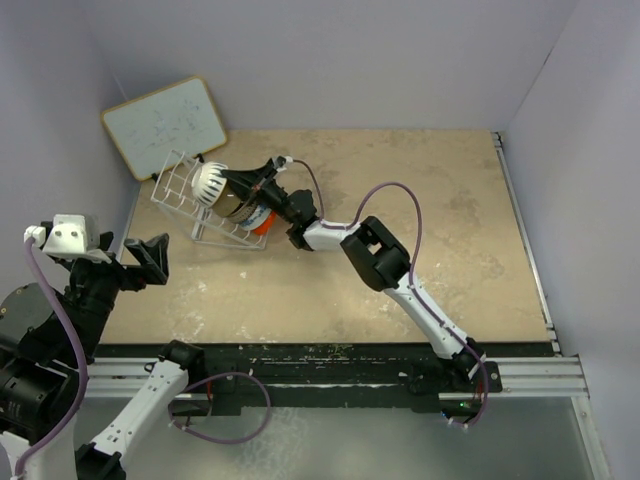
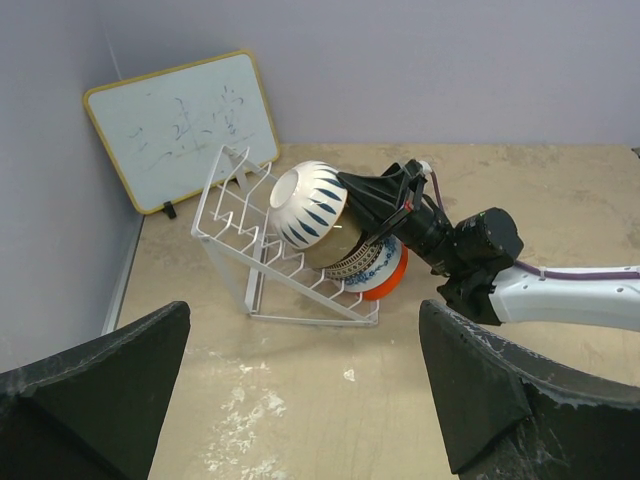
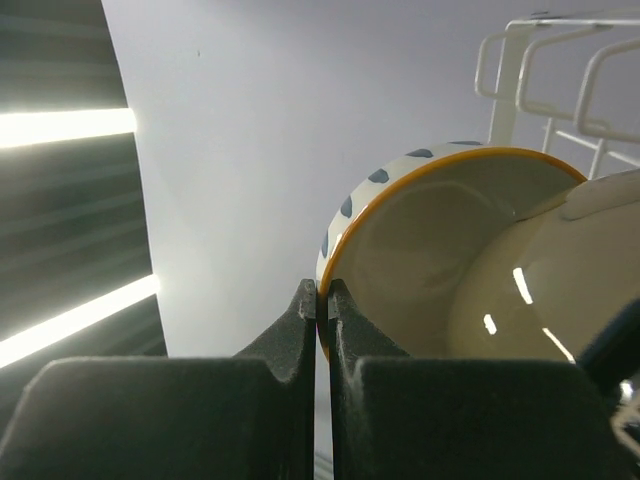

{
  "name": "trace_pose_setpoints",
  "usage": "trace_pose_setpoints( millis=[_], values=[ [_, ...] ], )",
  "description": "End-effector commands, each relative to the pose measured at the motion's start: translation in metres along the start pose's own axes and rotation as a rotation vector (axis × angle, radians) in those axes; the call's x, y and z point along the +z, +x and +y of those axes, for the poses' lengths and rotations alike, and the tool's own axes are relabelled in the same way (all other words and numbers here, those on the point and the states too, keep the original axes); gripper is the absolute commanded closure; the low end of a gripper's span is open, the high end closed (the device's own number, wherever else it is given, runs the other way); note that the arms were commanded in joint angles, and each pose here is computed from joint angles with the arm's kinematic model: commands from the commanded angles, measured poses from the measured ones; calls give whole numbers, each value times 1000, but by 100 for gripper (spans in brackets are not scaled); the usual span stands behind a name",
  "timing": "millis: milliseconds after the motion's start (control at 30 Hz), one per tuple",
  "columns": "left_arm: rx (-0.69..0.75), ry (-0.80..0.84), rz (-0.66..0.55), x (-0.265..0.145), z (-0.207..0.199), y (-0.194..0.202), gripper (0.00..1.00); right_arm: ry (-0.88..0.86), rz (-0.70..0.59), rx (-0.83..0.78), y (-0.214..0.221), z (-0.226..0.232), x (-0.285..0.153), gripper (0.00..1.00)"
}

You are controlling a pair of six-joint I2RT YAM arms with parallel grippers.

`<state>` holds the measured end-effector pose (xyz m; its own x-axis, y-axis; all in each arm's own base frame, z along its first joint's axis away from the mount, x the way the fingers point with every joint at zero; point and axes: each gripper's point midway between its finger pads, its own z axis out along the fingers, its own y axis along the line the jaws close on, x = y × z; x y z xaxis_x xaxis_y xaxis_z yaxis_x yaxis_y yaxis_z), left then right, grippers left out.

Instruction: Load the bowls into the dish rack

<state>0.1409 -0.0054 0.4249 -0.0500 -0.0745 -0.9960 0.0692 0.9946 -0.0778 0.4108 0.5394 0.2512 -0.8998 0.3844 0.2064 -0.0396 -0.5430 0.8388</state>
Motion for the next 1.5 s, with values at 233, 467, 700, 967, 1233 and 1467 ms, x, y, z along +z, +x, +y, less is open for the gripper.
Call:
trace_pose_setpoints(
  millis=[233,467,700,967,1233,1467],
  values=[
    [8,-5,-33,3,1,-7,1,-66,30,4,8,33,8,100],
    [4,-1,-31,4,0,-7,1,23,23,-12,8,23,9,92],
    [2,-1,-31,4,0,-6,1,80,31,-8,8,16,11,74],
    [3,0,-33,5,-1,-7,1,146,27,-17,8,11,11,66],
    [-3,3,-39,4,-1,-9,1,268,8,-20,8,3,4,64],
    [-5,5,-40,4,-2,-9,1,312,0,-1,6,-3,-2,62]
  ],
)
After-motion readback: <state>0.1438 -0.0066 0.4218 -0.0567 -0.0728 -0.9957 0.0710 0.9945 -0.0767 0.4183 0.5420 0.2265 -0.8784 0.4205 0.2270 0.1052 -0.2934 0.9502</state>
